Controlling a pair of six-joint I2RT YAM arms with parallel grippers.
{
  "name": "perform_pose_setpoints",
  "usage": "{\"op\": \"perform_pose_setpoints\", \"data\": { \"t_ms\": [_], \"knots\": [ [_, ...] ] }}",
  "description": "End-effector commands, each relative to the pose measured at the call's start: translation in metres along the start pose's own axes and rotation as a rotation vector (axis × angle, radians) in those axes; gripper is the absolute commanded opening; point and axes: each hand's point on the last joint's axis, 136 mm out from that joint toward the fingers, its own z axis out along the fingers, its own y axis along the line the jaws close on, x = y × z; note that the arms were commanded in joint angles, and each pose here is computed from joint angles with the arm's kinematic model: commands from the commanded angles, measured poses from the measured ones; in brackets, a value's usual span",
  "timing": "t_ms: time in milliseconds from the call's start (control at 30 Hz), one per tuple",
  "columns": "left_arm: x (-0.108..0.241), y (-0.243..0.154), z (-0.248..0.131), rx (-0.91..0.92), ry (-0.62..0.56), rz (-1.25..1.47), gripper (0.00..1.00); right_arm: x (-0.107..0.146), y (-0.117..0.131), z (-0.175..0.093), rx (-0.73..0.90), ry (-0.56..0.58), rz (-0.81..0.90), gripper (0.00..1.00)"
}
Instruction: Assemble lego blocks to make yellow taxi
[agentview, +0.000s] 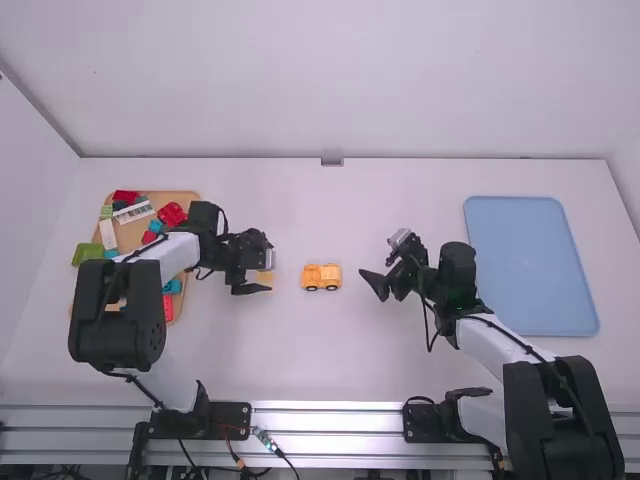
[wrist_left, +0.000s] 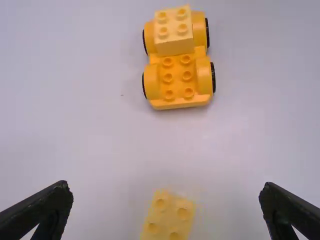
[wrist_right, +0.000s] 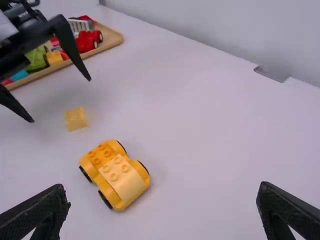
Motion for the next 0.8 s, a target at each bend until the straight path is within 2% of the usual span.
{"op": "perform_pose_setpoints", "data": {
  "t_ms": [0, 167, 267, 400, 767],
  "knots": [
    [0.002, 0.008, -0.005, -0.034, -0.014, 0.023, 0.99, -0.004, 0.008, -0.002, -0.036, -0.022, -0.031, 0.99],
    [0.023, 0.025, -0.004, -0.047, -0.017, -0.067, 0.99, -0.004, 0.009, -0.002, -0.039, -0.022, -0.028, 0.99],
    [0.031, 0.027, 0.0, 0.004, -0.025, -0.052, 0.99, -0.005, 0.009, -0.002, -0.038, -0.022, -0.029, 0.99],
    [0.031, 0.015, 0.003, 0.185, -0.028, 0.021, 0.99, -0.008, 0.008, -0.002, -0.035, -0.033, -0.026, 0.99],
    [0.053, 0.0, 0.025, 0.234, -0.025, 0.065, 0.99, -0.012, 0.006, -0.002, -0.03, -0.051, -0.004, 0.99]
  ]
}}
